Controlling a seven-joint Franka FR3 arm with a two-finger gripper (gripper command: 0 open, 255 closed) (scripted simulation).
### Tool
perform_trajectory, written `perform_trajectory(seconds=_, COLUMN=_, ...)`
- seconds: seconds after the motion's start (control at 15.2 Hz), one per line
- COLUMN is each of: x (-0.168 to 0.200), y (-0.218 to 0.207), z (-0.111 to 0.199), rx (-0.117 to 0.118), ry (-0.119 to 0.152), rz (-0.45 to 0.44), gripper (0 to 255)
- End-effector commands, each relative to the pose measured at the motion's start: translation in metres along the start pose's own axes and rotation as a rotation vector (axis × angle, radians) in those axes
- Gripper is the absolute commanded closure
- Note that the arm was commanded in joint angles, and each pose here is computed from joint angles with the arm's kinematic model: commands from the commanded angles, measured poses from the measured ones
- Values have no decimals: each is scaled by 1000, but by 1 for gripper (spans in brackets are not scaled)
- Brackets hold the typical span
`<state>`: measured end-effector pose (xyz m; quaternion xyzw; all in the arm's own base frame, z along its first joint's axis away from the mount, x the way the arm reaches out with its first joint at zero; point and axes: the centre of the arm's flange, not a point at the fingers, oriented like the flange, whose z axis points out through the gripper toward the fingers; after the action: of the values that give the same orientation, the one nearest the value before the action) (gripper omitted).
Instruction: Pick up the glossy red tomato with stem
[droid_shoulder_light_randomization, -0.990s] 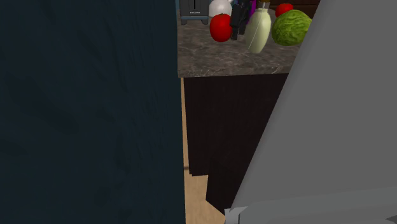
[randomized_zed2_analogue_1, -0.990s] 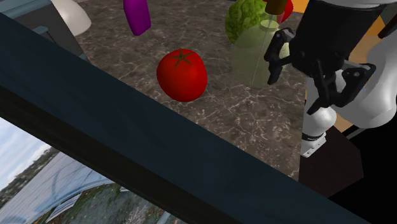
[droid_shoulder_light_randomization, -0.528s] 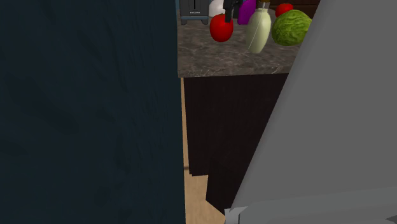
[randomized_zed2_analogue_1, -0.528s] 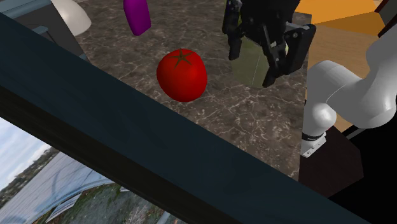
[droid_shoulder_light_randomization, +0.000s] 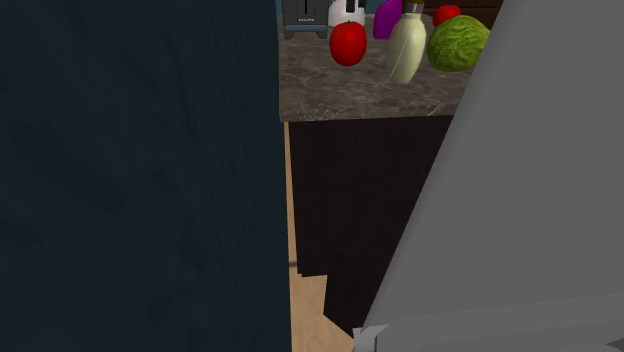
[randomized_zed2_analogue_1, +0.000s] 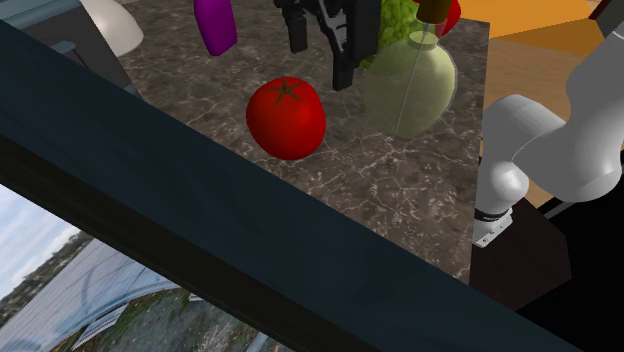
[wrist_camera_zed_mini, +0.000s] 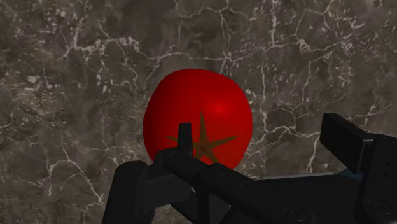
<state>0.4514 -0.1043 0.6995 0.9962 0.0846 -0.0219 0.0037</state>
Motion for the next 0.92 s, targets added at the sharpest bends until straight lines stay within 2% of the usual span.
perform_trajectory(seconds=0.0, x=18, y=18, z=-12, rx=-9, ry=-7, rz=-4, gripper=0)
perform_trajectory(seconds=0.13, x=30, y=31, z=-20, rx=-16, ry=-12, rz=-7, gripper=0)
perform_trajectory(seconds=0.73, x=31, y=31, z=20, rx=-16, ry=-12, rz=-7, gripper=0)
perform_trajectory(seconds=0.79, x=32, y=31, z=21, rx=-16, ry=-12, rz=-7, gripper=255)
perform_trajectory(seconds=0.86, x=31, y=31, z=21, rx=-16, ry=-12, rz=-7, gripper=255)
